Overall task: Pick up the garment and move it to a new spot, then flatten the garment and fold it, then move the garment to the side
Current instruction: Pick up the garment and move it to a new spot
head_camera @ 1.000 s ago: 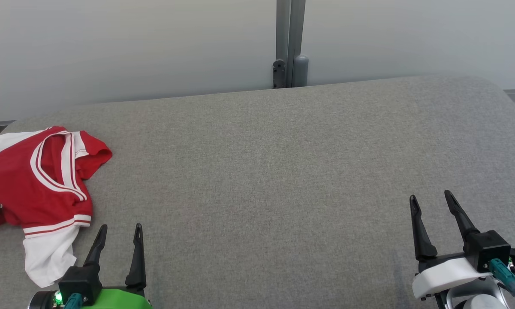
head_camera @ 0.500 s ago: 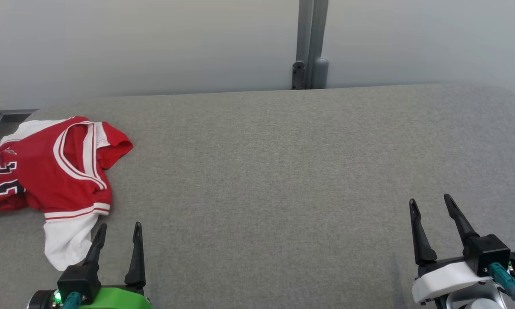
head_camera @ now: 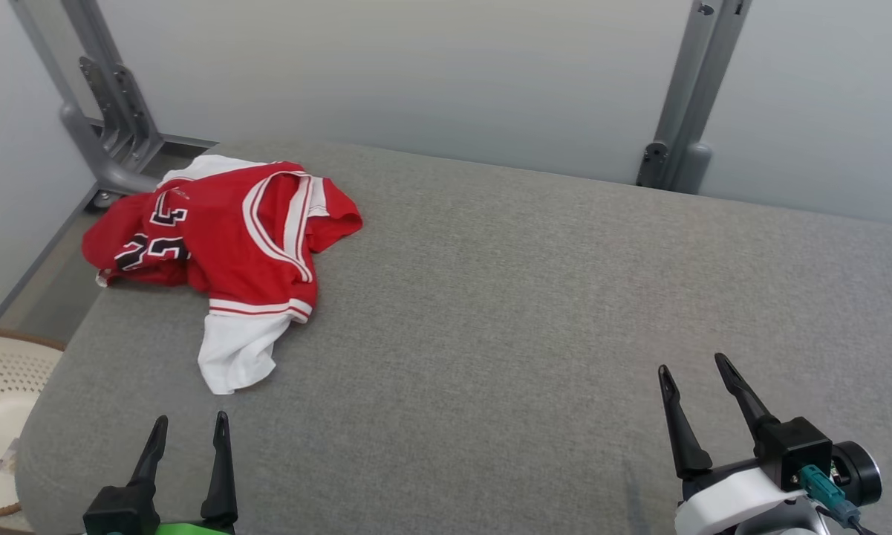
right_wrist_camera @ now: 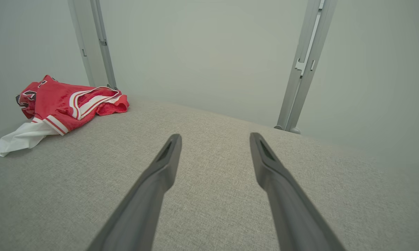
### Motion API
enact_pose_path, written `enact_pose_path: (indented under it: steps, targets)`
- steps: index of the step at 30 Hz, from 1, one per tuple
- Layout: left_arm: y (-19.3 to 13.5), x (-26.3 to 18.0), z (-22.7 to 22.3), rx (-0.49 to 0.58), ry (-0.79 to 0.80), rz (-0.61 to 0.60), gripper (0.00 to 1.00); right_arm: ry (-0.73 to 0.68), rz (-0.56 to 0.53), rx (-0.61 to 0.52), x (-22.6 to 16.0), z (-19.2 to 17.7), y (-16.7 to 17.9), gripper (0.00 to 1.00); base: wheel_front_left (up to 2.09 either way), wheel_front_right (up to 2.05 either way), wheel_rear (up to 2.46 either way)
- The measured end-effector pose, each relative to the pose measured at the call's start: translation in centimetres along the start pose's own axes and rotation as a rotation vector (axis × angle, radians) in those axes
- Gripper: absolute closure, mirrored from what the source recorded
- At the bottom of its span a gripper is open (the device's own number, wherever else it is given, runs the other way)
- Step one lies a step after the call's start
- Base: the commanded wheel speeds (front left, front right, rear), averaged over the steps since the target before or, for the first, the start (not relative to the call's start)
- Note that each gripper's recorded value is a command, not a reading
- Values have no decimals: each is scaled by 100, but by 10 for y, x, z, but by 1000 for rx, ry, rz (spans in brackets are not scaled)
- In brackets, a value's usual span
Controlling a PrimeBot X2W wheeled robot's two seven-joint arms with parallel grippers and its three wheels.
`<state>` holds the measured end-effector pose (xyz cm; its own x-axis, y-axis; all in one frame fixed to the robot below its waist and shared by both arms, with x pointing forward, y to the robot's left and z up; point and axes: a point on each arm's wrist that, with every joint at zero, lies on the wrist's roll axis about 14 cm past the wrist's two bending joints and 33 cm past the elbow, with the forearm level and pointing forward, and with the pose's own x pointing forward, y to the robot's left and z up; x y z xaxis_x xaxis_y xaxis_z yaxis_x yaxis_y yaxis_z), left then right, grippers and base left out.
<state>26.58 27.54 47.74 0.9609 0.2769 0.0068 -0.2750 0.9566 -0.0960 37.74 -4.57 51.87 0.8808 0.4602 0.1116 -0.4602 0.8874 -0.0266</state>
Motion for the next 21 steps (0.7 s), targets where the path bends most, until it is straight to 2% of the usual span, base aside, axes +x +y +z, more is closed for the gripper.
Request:
enact_pose_path:
  steps: [6, 11, 15, 21]
  targets:
    - [19, -16, 3, -7, -14, 62, 0, -10, 74, 2, 10, 3, 23, 0, 0, 0, 0]
    - [9, -8, 3, -23, -15, 33, 0, -10, 62, -10, 9, 3, 15, 0, 0, 0, 0]
    - [-22, 18, -8, -47, 36, -56, 0, -28, 56, -32, 19, 7, 3, 0, 0, 0, 0]
    - [-52, 86, -18, 11, 148, -170, 0, -32, 41, -41, 40, -1, -18, 0, 0, 0, 0]
